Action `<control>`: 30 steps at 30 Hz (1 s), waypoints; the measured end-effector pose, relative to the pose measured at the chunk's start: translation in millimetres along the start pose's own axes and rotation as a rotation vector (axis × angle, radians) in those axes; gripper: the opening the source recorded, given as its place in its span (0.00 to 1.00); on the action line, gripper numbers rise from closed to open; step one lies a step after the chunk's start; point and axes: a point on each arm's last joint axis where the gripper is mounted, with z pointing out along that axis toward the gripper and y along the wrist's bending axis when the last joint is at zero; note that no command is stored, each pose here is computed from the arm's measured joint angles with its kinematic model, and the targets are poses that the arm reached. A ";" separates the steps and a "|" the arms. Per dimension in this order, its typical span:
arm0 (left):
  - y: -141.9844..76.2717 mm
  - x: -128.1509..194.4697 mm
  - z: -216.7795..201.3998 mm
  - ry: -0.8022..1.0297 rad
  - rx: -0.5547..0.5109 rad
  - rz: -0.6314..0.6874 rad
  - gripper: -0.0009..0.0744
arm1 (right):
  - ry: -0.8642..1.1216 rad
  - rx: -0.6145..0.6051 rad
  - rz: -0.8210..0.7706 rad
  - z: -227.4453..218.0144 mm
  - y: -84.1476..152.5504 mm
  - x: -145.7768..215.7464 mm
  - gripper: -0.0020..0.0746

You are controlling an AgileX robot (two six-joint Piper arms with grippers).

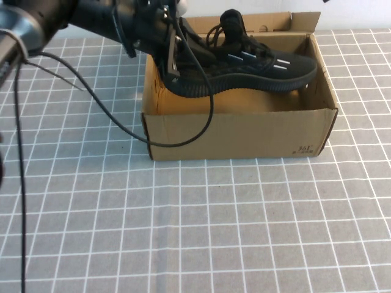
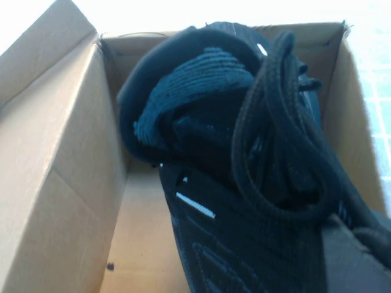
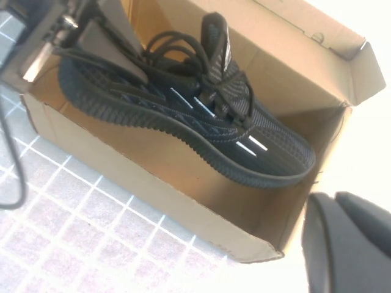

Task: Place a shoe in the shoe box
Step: Place the shoe in the shoe box

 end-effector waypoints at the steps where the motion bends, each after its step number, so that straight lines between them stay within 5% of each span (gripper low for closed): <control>1: 3.2 3.2 4.5 -0.003 0.006 0.000 0.04 | 0.000 0.002 0.000 0.0 -0.1 0.0 0.01; 30: 29.8 73.9 67.5 0.050 -0.082 0.105 0.04 | -0.002 -0.042 0.017 -0.1 3.8 -0.2 0.01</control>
